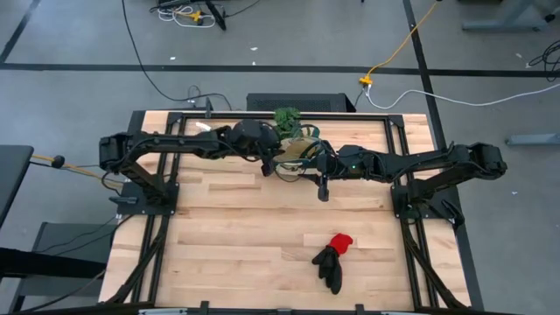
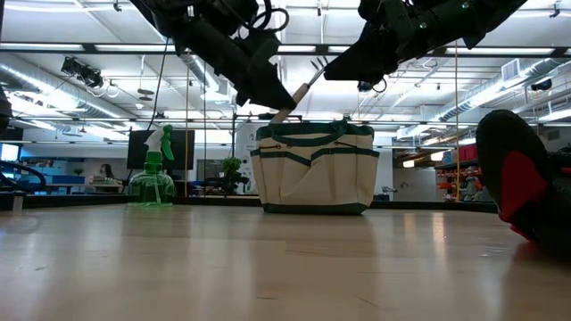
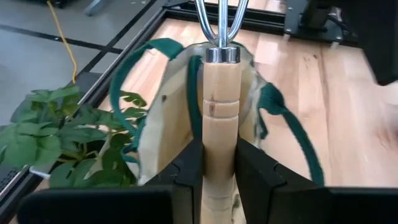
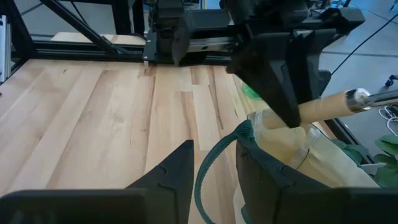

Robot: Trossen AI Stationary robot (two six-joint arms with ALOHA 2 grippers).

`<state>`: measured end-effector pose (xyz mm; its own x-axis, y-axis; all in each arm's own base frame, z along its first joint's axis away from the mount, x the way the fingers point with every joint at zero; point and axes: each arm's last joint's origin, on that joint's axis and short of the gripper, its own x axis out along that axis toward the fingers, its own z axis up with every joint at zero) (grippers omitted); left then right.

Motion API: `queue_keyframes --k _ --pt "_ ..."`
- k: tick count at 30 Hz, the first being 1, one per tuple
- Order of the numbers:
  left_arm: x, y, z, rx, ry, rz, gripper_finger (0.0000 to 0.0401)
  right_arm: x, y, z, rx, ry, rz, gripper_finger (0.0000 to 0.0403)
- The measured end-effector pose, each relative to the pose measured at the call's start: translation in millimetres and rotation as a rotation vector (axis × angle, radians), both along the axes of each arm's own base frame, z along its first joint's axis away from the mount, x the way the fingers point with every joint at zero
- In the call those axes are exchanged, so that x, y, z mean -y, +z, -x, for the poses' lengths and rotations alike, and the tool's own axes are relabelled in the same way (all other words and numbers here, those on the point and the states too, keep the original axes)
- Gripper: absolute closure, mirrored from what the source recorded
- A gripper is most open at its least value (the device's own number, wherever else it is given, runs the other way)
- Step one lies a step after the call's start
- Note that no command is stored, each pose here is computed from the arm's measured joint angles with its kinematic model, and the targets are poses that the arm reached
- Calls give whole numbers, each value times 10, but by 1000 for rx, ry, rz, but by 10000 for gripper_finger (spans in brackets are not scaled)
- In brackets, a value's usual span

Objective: Pick & Place Garden tools in Gardening bag
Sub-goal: Put the brown hand rake into the green gardening bag, then put the red gloves into the green gardening bag

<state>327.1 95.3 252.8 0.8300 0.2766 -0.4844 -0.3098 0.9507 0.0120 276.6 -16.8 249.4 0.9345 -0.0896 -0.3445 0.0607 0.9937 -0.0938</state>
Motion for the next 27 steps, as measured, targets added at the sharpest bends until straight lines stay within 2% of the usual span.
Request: queue_keyframes --k 6,13,27 --pt "-4 -1 2 -2 5 -2 325 0 0 0 0 0 0 279" --pt "-1 -2 2 -1 5 3 284 0 0 0 0 0 0 279" --pt "-3 -3 3 -1 8 6 326 0 -1 0 -1 0 0 279"
